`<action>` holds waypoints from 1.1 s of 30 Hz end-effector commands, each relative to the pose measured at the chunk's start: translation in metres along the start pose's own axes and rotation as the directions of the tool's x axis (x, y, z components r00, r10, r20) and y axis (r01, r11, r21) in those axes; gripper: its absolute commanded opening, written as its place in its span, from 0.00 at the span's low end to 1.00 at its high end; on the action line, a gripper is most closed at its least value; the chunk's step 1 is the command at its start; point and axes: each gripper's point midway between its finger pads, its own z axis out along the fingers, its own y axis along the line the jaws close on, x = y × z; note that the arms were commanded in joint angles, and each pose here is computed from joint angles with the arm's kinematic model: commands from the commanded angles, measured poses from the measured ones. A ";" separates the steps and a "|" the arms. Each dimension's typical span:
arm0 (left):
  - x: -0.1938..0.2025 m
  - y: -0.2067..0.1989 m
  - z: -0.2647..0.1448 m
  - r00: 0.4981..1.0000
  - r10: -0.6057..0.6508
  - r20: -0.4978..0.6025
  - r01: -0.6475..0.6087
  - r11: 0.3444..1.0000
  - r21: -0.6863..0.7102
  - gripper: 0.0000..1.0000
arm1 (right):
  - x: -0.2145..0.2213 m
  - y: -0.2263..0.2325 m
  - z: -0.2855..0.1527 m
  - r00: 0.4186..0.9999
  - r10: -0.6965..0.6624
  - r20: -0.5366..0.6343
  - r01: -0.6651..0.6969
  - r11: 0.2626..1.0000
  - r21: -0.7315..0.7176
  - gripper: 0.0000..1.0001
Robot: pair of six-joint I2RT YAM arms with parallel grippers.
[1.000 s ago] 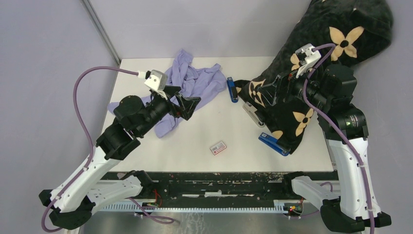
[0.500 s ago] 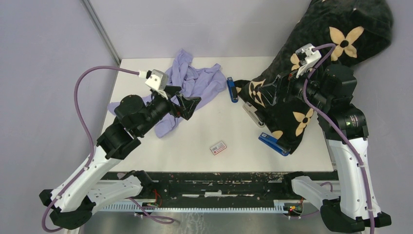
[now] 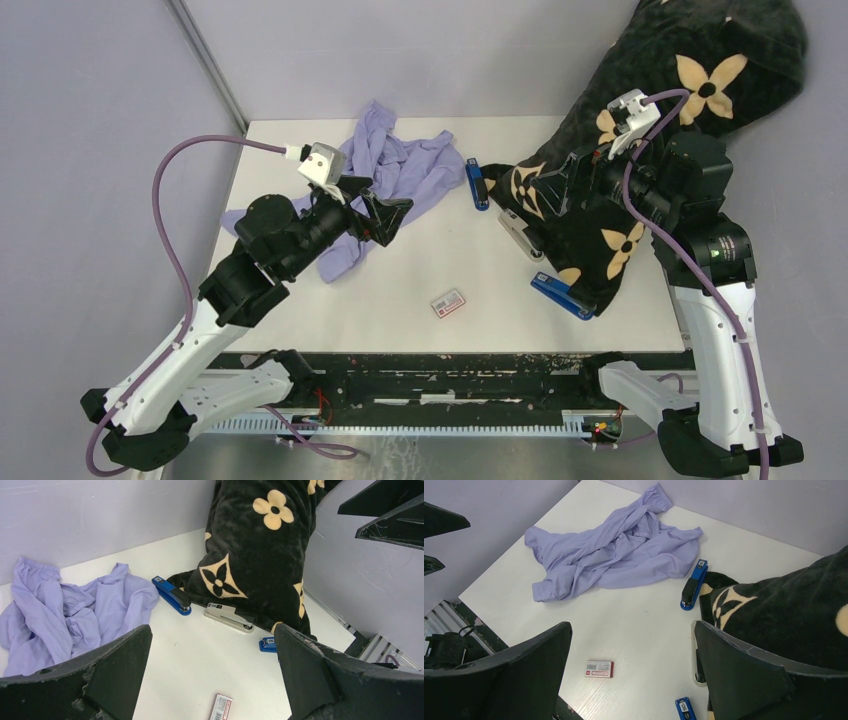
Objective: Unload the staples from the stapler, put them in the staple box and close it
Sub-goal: Reset both arms
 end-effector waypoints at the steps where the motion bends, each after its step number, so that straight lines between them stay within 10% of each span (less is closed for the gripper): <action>1: -0.009 0.000 -0.001 0.998 0.051 0.028 -0.051 0.999 0.012 0.99 | -0.017 -0.001 -0.004 0.997 -0.034 0.067 0.033 0.999 0.014 1.00; 33: -0.007 0.001 -0.001 0.998 0.051 0.022 -0.051 0.999 0.009 0.99 | -0.018 -0.001 -0.003 0.997 -0.031 0.066 0.030 0.999 0.017 1.00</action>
